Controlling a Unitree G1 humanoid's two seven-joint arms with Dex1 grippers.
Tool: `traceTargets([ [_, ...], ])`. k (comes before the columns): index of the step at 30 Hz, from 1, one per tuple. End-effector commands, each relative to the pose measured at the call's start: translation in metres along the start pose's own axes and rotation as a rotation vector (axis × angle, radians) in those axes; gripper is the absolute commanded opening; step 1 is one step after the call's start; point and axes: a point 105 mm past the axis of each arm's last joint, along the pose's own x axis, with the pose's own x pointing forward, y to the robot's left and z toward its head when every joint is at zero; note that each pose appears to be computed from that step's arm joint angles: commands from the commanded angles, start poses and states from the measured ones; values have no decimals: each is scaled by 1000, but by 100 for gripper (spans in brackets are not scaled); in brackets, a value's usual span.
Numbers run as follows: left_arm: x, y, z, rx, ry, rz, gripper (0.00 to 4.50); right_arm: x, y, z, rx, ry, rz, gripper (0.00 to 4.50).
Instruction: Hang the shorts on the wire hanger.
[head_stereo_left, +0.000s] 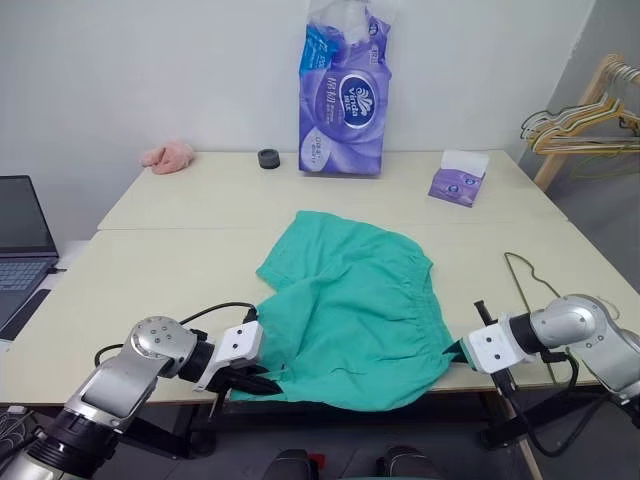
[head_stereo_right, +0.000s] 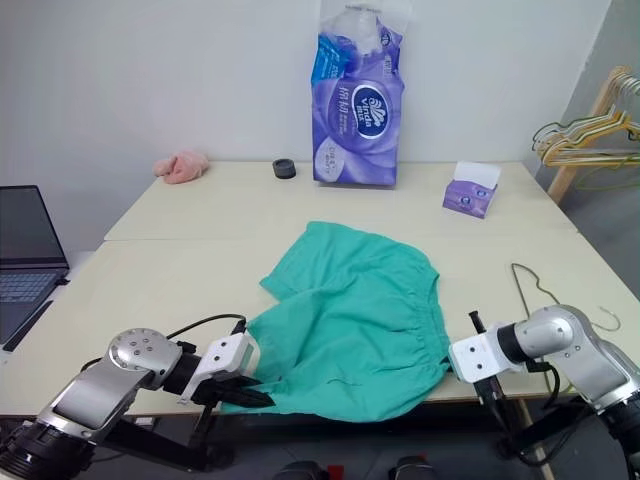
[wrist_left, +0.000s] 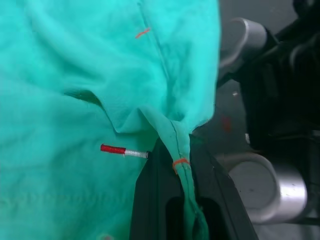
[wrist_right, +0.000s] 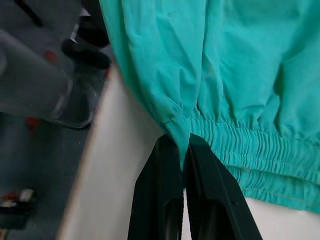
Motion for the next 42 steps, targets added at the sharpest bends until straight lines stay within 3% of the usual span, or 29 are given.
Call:
traceTargets([
  [1,0,4,5,14,-3,36,46,-11,-6,3,-25,16,-21,113],
  [8,7,-13,20,-18,-78,-37,247,-21,-7,1,-51,42,-33,358],
  [11,0,-30,36,-40,-131,-112,336,-42,-10,3,29,29,-85,450],
  [17,-16,-19,60,-64,-218,-28,336,-87,-34,-1,331,-70,-381,450],
  [21,-16,-4,87,-19,-300,53,336,-119,-51,-23,700,-243,-873,450],
  [24,-16,6,101,68,-307,120,336,-115,-31,-48,955,-214,-1039,450],
  [27,-16,15,117,162,-318,155,336,-105,-3,-73,1206,-101,-1181,450],
  [32,-11,20,129,257,-314,112,336,-91,20,-93,1452,20,-1243,450],
  [37,-4,24,129,308,-300,86,336,-105,25,-124,1513,154,-1352,450],
  [42,2,23,128,320,-296,64,336,-108,27,-144,1589,191,-1359,450],
])
